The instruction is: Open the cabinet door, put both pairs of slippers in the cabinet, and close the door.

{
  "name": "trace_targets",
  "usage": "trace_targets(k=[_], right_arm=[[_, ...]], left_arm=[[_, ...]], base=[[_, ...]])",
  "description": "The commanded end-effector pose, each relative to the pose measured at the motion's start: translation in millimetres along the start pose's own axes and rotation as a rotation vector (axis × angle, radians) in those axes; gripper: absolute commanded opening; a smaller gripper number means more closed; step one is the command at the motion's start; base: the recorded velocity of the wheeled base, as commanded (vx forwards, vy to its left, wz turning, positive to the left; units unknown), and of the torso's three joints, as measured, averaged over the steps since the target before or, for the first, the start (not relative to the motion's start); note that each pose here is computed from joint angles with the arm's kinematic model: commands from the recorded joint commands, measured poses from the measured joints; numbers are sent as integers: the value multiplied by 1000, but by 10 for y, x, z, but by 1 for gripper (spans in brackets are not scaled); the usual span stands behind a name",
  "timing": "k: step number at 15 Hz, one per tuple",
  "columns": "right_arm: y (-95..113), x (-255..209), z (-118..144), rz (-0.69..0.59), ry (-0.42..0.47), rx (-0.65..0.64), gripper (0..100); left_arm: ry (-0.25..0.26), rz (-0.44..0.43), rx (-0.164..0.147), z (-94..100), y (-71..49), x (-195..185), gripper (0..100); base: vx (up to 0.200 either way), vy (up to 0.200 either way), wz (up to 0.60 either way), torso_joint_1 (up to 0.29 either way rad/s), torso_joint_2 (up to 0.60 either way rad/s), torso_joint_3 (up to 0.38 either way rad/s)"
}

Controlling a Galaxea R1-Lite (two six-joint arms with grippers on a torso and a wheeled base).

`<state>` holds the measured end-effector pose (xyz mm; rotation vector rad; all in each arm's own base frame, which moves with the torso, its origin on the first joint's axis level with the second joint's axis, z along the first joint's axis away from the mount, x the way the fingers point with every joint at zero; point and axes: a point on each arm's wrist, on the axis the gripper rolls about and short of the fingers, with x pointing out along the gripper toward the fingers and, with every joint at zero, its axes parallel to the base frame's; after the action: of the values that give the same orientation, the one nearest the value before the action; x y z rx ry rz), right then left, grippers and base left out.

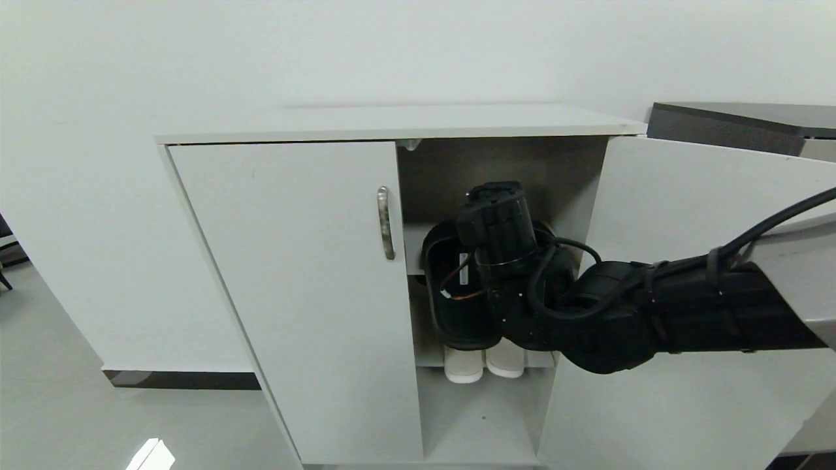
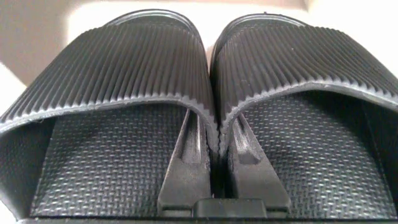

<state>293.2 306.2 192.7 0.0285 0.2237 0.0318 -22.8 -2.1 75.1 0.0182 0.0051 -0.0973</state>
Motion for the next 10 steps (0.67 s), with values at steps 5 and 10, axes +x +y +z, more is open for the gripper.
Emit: trace_targets(k=[5, 10], right_arm=[[72, 337, -28, -27, -14, 23, 0], [31, 645, -23, -74, -36, 19, 0]], left_arm=[[0, 1, 0, 2, 0, 1, 0], [0, 1, -2, 2, 0, 1, 0]], base=[[200, 0, 0, 4, 2, 0], [40, 0, 0, 0, 0, 0]])
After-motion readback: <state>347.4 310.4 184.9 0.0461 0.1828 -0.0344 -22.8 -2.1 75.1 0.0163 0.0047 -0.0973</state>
